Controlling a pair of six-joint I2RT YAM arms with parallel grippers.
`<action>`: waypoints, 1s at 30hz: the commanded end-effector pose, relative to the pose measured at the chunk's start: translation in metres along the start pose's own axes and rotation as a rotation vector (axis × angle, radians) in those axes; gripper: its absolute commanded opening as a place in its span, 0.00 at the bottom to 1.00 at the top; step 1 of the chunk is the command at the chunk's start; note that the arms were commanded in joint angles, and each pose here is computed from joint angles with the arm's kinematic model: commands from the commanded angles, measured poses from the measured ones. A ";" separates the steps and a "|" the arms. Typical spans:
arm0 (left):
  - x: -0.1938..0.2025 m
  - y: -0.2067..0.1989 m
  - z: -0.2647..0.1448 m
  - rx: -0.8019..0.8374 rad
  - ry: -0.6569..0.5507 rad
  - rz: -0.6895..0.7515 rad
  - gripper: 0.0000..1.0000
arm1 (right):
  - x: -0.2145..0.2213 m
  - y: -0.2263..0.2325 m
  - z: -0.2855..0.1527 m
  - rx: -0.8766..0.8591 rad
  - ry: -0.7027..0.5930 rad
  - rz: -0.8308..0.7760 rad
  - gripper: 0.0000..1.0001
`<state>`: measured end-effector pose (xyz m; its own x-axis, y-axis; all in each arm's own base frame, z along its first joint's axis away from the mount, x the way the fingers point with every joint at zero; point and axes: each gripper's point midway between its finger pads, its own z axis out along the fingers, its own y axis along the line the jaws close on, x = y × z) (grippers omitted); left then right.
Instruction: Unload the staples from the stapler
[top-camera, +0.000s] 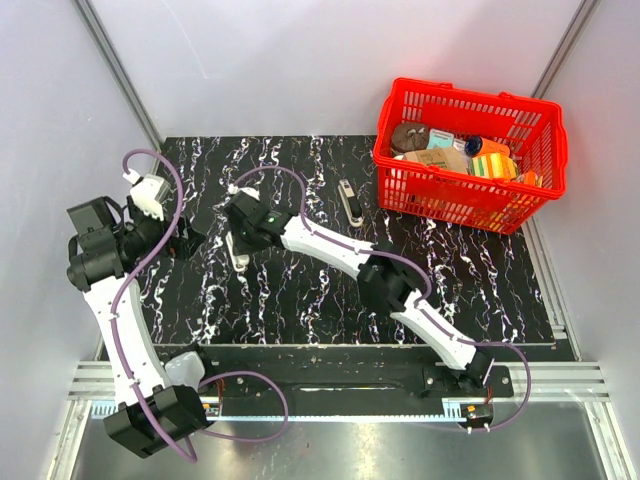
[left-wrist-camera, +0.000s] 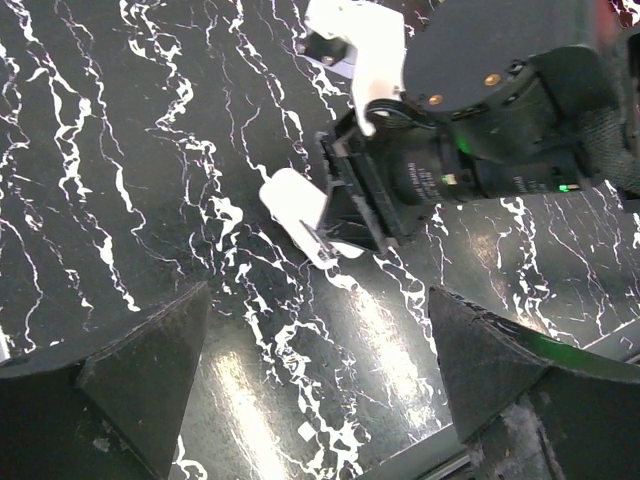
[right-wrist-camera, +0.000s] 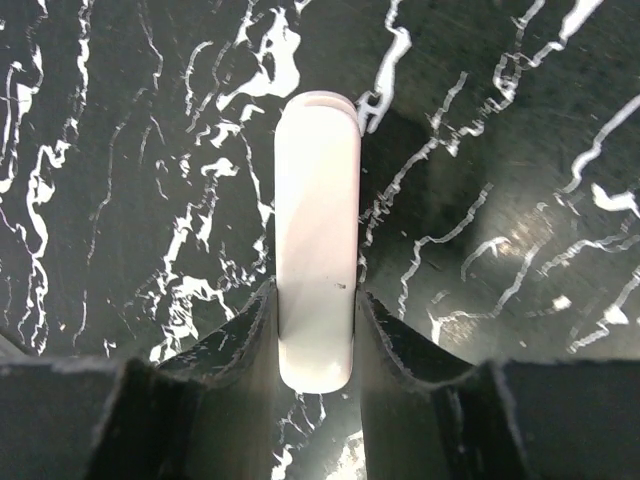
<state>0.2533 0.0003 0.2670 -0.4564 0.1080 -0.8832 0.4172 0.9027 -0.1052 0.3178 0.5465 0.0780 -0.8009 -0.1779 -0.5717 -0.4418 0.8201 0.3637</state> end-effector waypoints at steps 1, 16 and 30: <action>-0.002 -0.007 0.000 0.034 -0.029 -0.002 0.95 | 0.009 0.009 0.007 0.031 0.028 0.003 0.00; 0.008 -0.010 0.009 0.084 -0.030 -0.027 0.99 | 0.008 0.040 0.000 -0.077 0.015 0.018 0.50; 0.008 -0.012 0.007 0.077 -0.048 0.020 0.99 | -0.036 0.026 -0.064 -0.025 -0.098 -0.042 0.61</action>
<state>0.2476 -0.0103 0.2505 -0.4728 0.0756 -0.8779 0.4498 0.8774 -0.1667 0.2927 0.5518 0.0580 -0.8251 -0.2229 -0.5191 -0.4416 0.8275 0.3466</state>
